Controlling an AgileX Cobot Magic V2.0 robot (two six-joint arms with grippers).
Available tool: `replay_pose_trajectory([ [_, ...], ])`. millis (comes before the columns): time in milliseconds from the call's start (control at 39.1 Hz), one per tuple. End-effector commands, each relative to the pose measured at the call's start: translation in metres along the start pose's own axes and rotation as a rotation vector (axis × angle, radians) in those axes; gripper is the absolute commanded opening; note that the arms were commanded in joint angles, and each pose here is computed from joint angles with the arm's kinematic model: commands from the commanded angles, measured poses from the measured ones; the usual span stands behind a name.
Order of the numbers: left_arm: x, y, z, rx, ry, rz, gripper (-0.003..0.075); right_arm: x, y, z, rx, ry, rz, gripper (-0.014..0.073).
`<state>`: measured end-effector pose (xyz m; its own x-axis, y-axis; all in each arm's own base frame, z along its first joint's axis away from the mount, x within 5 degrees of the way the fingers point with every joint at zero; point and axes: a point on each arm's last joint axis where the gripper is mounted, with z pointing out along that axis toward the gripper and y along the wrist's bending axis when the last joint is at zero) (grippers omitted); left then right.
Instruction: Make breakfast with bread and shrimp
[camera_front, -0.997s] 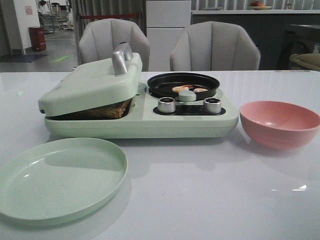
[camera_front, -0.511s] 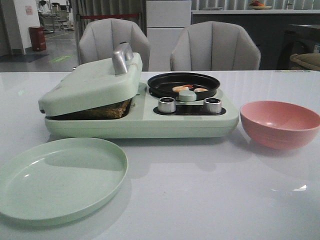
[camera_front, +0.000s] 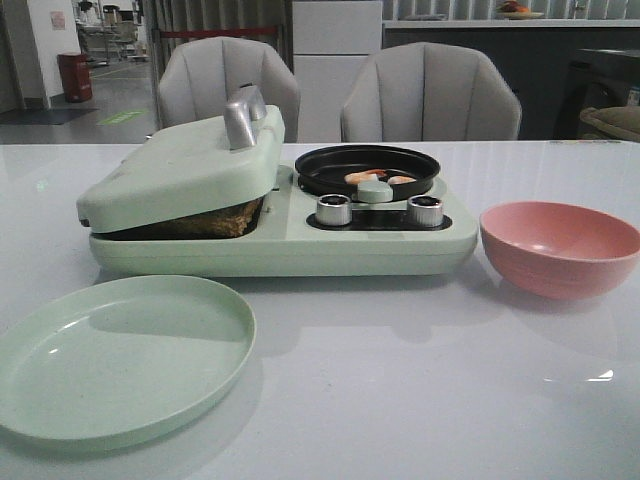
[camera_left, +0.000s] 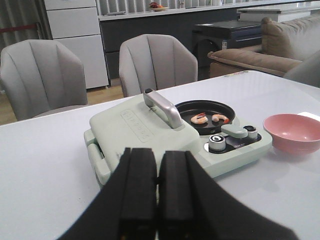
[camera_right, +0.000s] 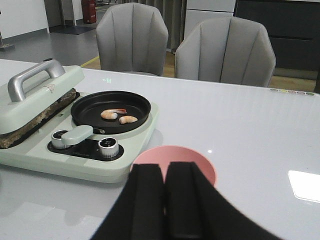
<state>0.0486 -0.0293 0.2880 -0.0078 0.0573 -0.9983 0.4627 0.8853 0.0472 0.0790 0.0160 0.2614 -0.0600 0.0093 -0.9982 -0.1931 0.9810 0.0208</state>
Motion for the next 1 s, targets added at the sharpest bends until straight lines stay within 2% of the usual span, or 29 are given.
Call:
replay_pose_trajectory([
  [0, -0.013, 0.002, 0.000, -0.017, -0.086, -0.022, 0.0114, -0.017, -0.002, -0.001, 0.026, -0.097, -0.005, 0.0142],
  [153, 0.000, 0.005, 0.003, -0.055, -0.042, 0.022, 0.0114, -0.017, -0.002, -0.001, 0.026, -0.097, -0.005, 0.0142],
  [332, 0.016, 0.014, 0.006, -0.184, -0.008, -0.161, 0.0114, -0.017, -0.002, -0.001, 0.026, -0.097, -0.005, 0.0142],
  [460, 0.026, 0.019, 0.007, -0.259, 0.006, -0.148, 0.0114, -0.017, -0.002, -0.001, 0.026, -0.096, -0.005, 0.0142],
  [690, 0.051, 0.021, 0.008, -0.305, -0.061, -0.076, 0.0114, -0.017, -0.002, -0.001, 0.026, -0.096, -0.005, 0.0142],
  [971, 0.081, 0.021, 0.001, -0.370, -0.136, -0.121, 0.0114, -0.017, -0.002, -0.001, 0.026, -0.096, -0.005, 0.0142],
])
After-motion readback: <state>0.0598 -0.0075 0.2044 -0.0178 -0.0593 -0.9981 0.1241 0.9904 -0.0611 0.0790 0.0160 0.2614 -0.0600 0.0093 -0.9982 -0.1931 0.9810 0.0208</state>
